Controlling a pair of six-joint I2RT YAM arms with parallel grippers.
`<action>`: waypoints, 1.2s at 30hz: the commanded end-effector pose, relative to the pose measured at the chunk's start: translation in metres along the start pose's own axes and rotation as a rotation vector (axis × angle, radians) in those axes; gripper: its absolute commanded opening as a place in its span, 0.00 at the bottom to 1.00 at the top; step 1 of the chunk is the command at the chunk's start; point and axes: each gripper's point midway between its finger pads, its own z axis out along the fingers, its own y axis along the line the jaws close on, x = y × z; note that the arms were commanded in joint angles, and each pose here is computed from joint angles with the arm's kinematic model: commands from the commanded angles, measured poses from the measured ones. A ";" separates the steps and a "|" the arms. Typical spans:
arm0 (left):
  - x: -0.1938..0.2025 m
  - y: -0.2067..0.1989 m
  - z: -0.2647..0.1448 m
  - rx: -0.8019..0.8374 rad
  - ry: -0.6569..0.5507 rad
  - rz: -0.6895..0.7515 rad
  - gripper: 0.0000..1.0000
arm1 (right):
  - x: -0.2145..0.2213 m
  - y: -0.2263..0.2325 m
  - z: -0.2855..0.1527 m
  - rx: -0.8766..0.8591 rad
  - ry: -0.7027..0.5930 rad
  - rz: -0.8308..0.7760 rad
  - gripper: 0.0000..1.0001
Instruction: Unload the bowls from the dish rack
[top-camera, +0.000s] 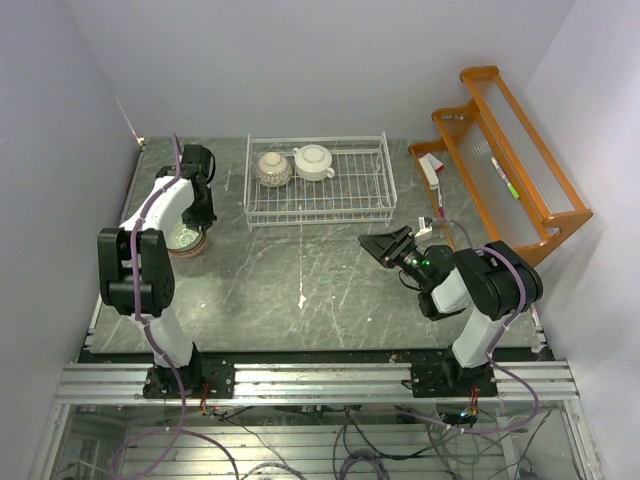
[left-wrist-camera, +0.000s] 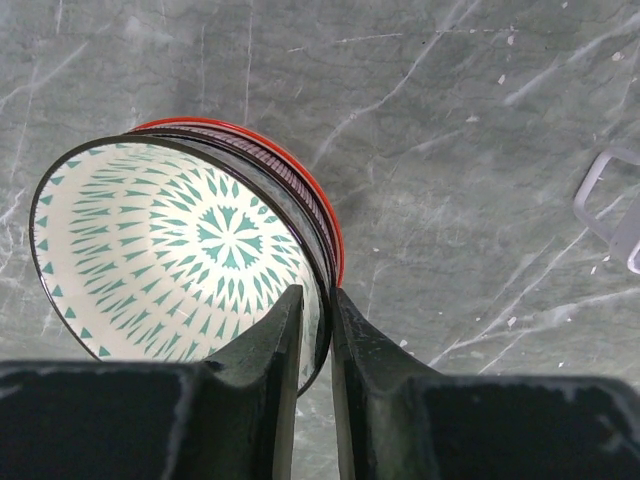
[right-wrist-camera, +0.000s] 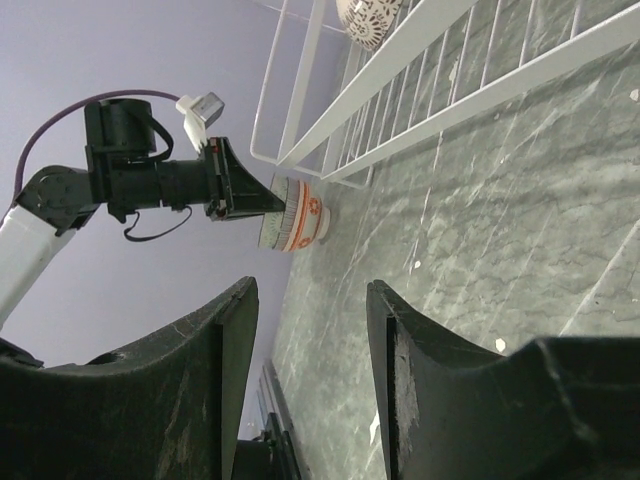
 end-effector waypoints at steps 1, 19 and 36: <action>-0.005 0.006 -0.009 -0.004 -0.031 -0.022 0.26 | -0.022 0.057 -0.002 -0.244 -0.091 -0.145 0.47; -0.010 0.014 -0.021 -0.029 -0.075 -0.040 0.42 | -0.021 0.055 -0.002 -0.240 -0.087 -0.146 0.47; -0.022 -0.019 -0.108 0.308 -0.336 -0.076 0.47 | -0.027 0.071 0.022 -0.285 -0.065 -0.203 0.52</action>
